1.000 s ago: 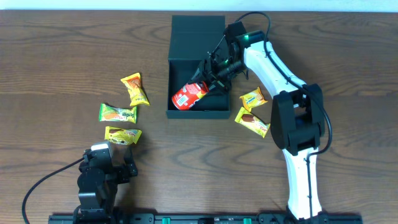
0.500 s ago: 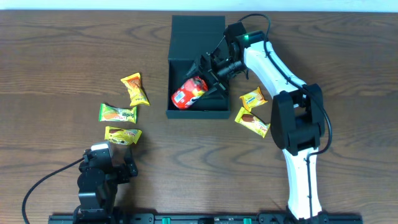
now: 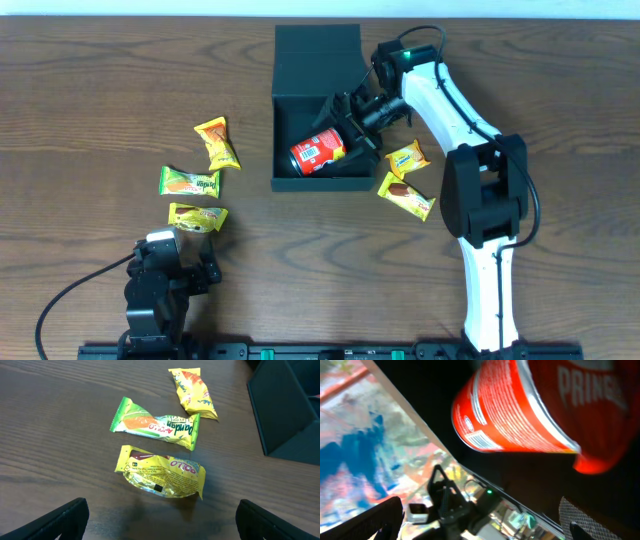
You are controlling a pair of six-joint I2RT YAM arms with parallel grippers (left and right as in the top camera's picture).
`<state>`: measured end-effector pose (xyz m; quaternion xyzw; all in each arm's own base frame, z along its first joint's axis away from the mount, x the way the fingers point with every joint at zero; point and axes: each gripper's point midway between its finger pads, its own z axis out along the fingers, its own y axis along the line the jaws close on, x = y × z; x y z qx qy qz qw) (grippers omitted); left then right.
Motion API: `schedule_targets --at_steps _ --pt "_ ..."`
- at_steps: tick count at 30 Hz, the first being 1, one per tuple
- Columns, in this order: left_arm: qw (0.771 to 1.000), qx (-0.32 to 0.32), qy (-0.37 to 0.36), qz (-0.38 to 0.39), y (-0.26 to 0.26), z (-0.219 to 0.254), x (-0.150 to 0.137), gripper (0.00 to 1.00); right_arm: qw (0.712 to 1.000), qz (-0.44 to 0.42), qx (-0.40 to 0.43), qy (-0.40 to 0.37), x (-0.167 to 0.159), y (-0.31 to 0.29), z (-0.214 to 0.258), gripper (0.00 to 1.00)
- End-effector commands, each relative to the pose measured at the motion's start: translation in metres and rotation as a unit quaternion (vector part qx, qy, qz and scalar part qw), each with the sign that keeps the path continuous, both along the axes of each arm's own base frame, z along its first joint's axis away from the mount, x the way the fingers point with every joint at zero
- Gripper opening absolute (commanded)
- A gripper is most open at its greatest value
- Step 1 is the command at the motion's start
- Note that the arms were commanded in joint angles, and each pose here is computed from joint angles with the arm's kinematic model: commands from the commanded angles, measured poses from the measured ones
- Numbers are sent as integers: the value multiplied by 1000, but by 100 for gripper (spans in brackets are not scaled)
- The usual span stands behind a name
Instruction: Pack container
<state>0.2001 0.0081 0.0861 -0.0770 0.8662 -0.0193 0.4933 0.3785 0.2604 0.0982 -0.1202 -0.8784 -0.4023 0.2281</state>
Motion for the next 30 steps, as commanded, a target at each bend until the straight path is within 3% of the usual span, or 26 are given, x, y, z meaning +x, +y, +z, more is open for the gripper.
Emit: schedule_targets --at_steps 1,5,7,10,12,13,14,15,17,20,23,26,30 --pt "1000 4 3 1 1 -3 -1 95 994 37 -17 -101 6 -7 30 99" --pt "1000 4 3 1 1 -3 -1 95 981 54 -8 -186 9 -5 73 99" --pt "1000 4 3 1 1 -3 -1 95 958 76 -5 -276 16 -4 101 99" --pt "1000 4 3 1 1 -3 -1 95 884 153 -64 -438 27 -16 127 99" --pt "1000 4 3 1 1 -3 -1 95 842 196 -86 -495 24 -17 141 99" --pt "1000 4 3 1 1 -3 -1 95 834 206 -82 -506 20 -14 147 78" --pt "1000 4 3 1 1 -3 -1 95 828 214 -77 -513 16 -10 151 29" --pt "1000 4 3 1 1 -3 -1 95 821 224 -78 -520 13 -6 152 2" --pt "1000 4 3 1 1 -3 -1 95 802 260 -112 -526 10 -9 142 2" --pt "1000 4 3 1 1 -3 -1 95 774 320 -258 -481 6 -36 102 1" --pt "1000 4 3 1 1 -3 -1 95 759 367 -300 -447 -8 -38 71 1" --pt "1000 4 3 1 1 -3 -1 95 768 363 -303 -432 -11 -36 43 1" --pt "1000 4 3 1 1 -3 -1 95 812 343 -239 -406 -23 -27 3 1"
